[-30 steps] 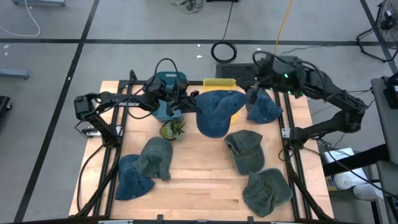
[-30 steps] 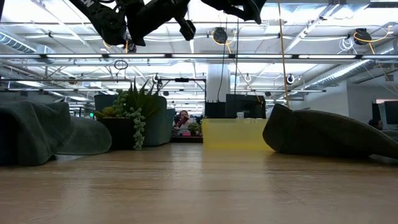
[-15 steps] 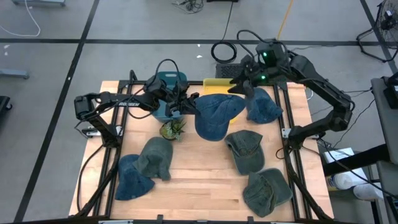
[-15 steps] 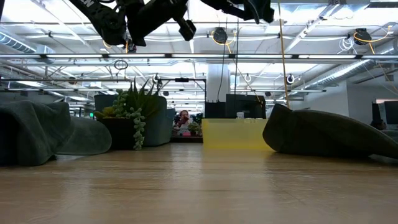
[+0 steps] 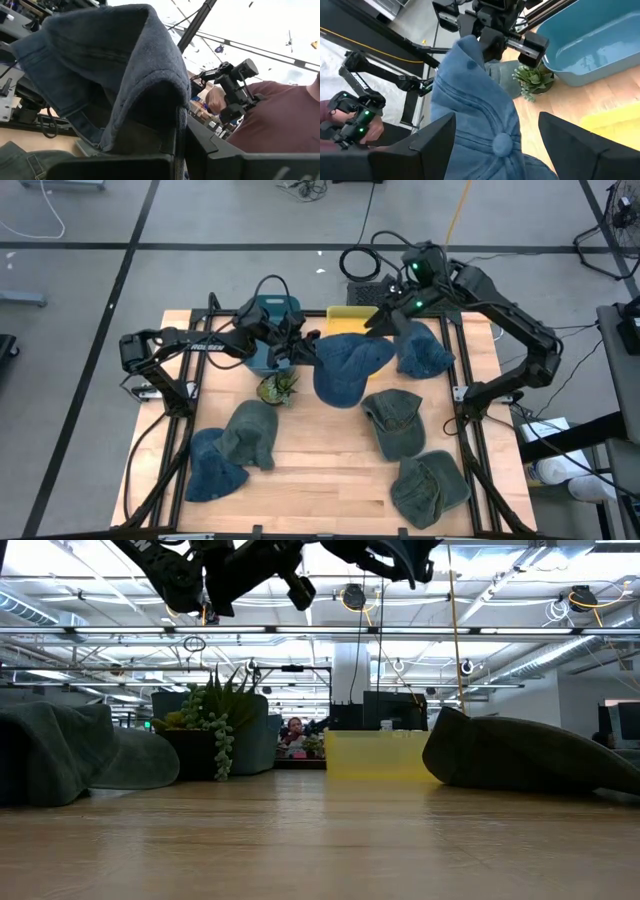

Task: Pick & Place hat
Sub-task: Put the middle blue cap into the yellow bin

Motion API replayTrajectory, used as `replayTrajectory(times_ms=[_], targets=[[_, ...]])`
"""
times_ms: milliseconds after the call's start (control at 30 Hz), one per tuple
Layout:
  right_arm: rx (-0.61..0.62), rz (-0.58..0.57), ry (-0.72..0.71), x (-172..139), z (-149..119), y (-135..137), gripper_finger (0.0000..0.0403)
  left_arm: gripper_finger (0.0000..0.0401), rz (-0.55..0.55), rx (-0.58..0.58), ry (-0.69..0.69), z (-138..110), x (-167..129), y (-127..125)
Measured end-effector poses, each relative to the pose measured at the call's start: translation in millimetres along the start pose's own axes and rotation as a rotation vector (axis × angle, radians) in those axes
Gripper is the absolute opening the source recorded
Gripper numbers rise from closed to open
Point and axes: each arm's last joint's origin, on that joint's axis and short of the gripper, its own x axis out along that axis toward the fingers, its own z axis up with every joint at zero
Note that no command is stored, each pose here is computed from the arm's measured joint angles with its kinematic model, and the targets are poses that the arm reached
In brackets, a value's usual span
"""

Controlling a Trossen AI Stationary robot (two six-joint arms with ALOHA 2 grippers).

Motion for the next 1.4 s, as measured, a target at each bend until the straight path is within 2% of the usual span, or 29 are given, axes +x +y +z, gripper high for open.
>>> replayTrajectory(times_ms=[167, 267, 433, 533, 933, 1200, 1400], targets=[[-0.006, -0.054, 0.013, 1, -2, -2, 0.0272, 0.0012, 0.002, 0.003, -0.002, 1, -1, 0], [0.025, -0.047, 0.059, 9, -5, -5, 0.0271, 0.0012, 0.005, 0.003, -0.004, 1, -2, 1], [0.01, 0.108, 0.117, 22, -7, 5, 0.0263, 0.0012, 0.015, 0.004, -0.008, 3, -6, 3], [-0.016, 0.157, 0.134, 28, -8, 11, 0.0249, 0.0012, 0.024, 0.002, -0.013, 5, -9, 4], [-0.058, 0.18, 0.068, 16, -6, 26, 0.0153, 0.0012, 0.028, -0.018, -0.012, 6, -12, 5], [-0.088, 0.314, 0.041, 9, -2, 39, 0.0107, 0.0012, 0.03, -0.017, -0.014, 6, -12, 5], [-0.103, 0.336, 0.046, 13, -1, 41, 0.0018, 0.0012, 0.031, -0.019, -0.014, 6, -12, 6]])
